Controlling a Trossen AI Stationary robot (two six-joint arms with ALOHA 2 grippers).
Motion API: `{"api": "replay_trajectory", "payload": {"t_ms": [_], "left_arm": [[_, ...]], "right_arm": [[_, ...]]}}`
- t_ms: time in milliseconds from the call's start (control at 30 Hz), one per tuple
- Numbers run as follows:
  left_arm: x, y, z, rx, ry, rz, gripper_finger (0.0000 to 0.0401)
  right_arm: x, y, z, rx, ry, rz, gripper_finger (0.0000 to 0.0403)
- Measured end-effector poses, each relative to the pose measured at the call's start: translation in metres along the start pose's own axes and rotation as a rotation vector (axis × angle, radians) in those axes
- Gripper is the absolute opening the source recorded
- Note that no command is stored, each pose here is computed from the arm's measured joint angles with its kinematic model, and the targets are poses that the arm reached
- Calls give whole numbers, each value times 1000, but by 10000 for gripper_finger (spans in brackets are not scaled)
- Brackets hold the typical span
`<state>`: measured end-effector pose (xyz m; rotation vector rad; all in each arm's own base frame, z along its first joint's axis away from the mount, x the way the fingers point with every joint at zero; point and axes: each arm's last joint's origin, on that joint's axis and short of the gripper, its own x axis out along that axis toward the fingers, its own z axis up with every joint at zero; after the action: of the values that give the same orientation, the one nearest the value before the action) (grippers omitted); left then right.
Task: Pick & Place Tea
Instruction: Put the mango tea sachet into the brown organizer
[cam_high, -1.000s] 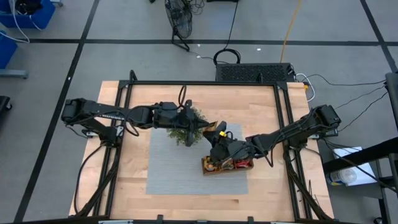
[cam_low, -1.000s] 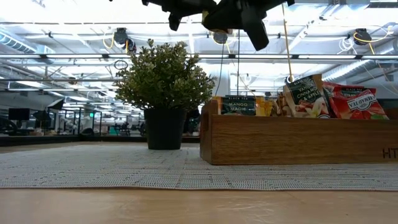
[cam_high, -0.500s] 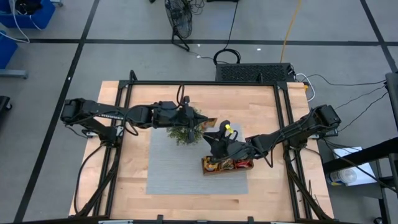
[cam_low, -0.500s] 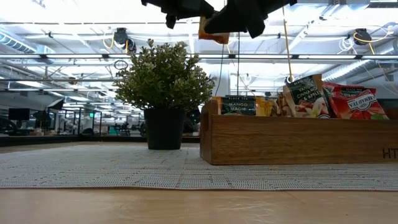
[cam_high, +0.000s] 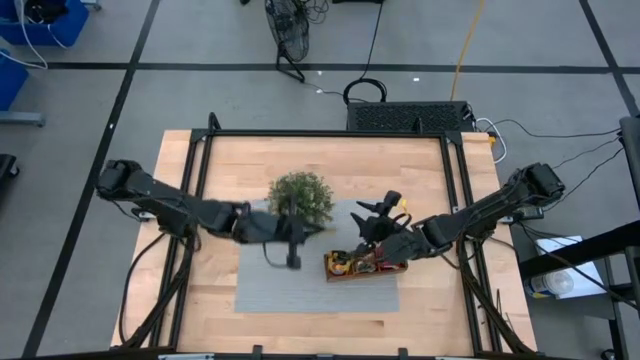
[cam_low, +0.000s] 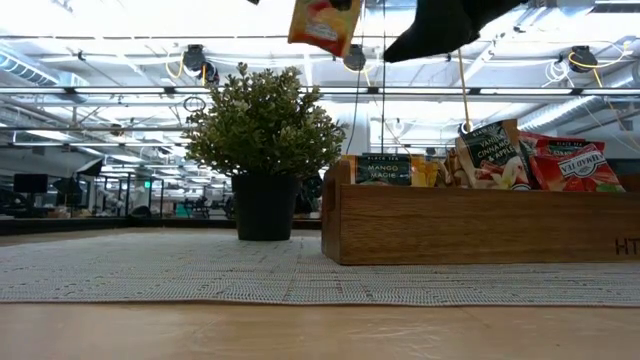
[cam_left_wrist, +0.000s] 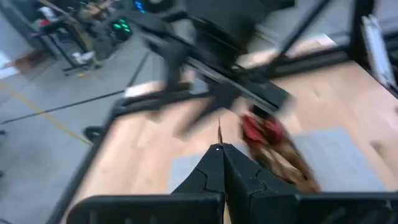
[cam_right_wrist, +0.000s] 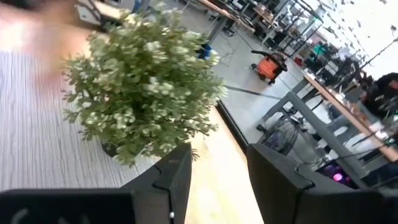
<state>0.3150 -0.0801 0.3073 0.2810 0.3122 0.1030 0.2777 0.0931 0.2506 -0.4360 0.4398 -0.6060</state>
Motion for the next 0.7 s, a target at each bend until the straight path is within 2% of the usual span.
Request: {"api": "replay_trajectory", "payload": {"t_ms": [200,333,533,700], "left_arm": [[12,-54,-9,27,-24,-54,0],[30,-84,-25,14,-29,-74,0],[51,-113,-45,8,-73,-90,0],[64,-126,-57,-2,-114,-86,0]], "right_arm": [[-10,-18,-10,115,-21,-1,140],[-15,-26,-19,183,-58,-2,140],[-20,-33,-36,248,-105,-3,140],[-21,-34,-44,280,-136,-3,139]]}}
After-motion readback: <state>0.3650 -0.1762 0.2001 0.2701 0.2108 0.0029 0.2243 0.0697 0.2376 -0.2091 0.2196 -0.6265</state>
